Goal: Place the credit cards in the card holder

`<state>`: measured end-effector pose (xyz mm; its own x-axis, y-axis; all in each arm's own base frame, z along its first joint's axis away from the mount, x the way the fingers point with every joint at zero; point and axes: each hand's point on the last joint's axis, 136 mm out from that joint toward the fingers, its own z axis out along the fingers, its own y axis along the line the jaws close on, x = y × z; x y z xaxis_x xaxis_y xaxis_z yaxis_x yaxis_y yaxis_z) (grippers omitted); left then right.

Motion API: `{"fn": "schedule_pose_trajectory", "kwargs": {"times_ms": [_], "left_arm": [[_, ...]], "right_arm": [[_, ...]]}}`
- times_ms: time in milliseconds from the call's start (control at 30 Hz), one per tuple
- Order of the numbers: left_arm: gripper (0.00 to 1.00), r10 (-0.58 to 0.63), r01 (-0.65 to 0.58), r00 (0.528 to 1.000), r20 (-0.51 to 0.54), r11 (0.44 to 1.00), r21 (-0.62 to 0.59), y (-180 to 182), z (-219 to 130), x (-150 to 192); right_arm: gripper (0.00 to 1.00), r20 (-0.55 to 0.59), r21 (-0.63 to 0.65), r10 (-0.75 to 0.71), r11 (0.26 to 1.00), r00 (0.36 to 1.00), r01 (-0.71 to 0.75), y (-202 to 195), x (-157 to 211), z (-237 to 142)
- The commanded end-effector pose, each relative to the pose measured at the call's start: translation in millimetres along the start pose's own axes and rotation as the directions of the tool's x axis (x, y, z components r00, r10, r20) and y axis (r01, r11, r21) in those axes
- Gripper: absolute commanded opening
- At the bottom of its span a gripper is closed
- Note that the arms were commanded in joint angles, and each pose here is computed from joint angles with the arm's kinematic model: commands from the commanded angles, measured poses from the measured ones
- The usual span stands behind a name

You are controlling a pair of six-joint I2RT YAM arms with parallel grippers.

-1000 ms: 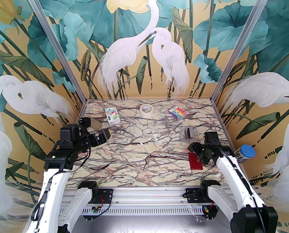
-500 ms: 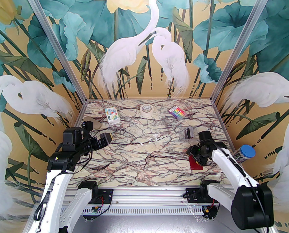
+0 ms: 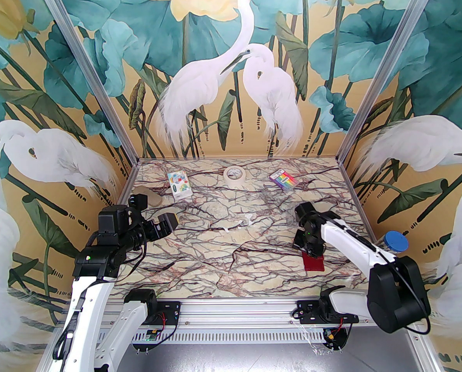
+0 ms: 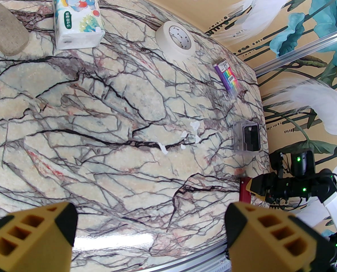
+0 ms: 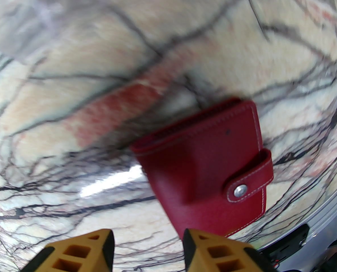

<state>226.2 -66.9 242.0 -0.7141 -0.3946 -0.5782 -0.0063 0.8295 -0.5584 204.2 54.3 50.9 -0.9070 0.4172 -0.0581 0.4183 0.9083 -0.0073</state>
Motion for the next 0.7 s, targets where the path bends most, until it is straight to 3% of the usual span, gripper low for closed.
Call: {"fn": "schedule_pose_trajectory", "kwargs": {"times_ms": [0, 533, 667], "left_arm": [[0.89, 0.004, -0.003, 0.999, 0.043, 0.999, -0.032, 5.9, -3.9, -4.5], [0.90, 0.009, -0.008, 0.999, 0.047, 1.000, -0.022, 4.4, -4.2, -4.0], [0.90, 0.004, -0.003, 0.999, 0.040, 1.000, -0.024, 5.3, -2.5, -3.6]], "right_arm": [[0.46, -0.013, 0.125, -0.016, 0.992, 1.000, 0.018, -17.8, 5.1, 4.9], [0.47, -0.056, 0.233, -0.068, 0.969, 0.996, 0.079, -19.5, 11.7, 31.6], [0.39, -0.061, 0.246, -0.076, 0.965, 0.995, 0.089, -18.8, 11.6, 35.2]]}}
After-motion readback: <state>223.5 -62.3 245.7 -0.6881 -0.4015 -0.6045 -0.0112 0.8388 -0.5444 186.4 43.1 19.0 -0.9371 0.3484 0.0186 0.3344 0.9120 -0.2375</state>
